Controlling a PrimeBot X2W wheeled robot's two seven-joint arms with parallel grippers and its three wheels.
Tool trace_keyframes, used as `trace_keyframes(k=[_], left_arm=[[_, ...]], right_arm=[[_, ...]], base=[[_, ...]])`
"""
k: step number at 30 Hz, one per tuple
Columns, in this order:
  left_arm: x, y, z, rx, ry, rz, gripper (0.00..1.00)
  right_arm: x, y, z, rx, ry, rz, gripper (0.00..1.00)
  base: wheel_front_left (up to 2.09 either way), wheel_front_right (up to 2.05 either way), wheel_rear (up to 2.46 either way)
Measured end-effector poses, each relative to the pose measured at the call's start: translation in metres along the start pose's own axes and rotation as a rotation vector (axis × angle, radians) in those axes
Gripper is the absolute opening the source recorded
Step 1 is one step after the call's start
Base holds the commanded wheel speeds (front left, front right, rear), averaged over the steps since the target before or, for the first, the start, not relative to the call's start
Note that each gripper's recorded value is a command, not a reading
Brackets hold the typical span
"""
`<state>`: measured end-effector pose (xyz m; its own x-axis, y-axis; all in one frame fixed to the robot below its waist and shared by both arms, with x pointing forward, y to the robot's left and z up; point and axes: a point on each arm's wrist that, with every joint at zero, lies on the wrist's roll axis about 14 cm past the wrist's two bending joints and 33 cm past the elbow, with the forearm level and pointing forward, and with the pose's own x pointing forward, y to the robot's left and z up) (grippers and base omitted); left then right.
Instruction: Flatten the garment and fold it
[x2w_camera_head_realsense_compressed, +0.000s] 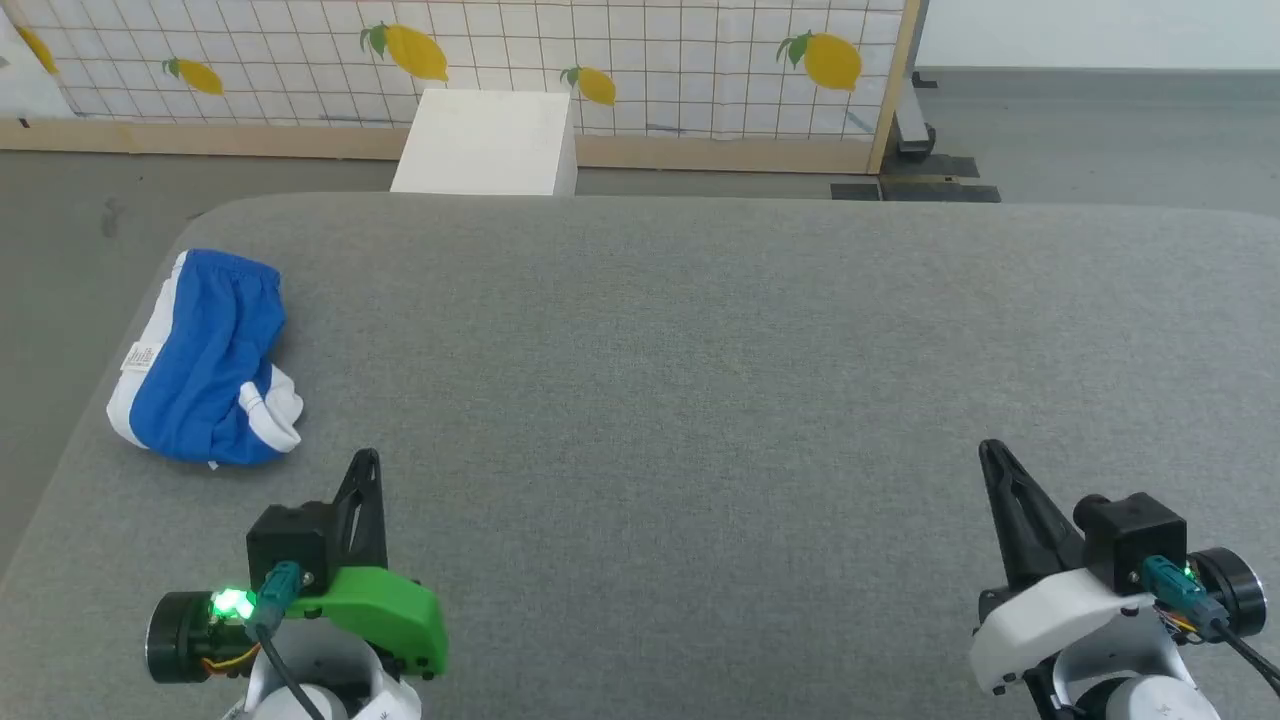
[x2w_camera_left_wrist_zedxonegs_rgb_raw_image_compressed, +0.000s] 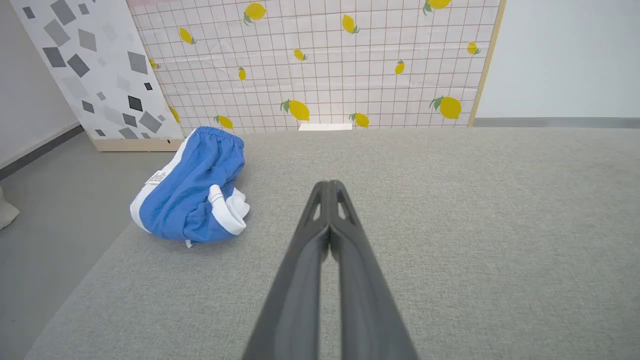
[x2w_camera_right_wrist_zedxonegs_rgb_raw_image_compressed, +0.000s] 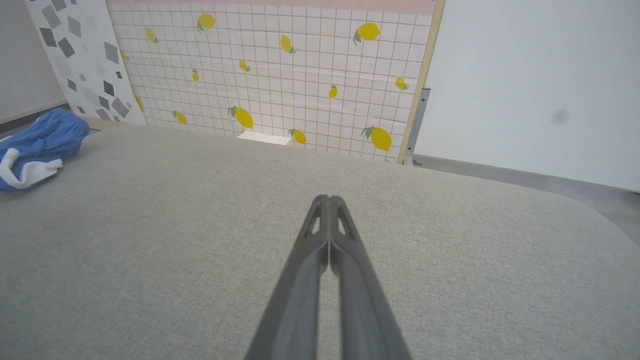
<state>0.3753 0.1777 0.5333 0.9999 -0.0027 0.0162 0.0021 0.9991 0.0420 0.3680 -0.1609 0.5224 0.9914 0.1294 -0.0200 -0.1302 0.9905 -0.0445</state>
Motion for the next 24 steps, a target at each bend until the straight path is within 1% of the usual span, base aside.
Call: trace_keyframes(k=[24], left_arm=[[0.0, 0.0001, 0.0, 0.0, 0.0, 0.0, 0.0]], right_arm=[[0.0, 0.0001, 0.0, 0.0, 0.0, 0.0, 0.0]], base=[[0.0, 0.0, 0.0]])
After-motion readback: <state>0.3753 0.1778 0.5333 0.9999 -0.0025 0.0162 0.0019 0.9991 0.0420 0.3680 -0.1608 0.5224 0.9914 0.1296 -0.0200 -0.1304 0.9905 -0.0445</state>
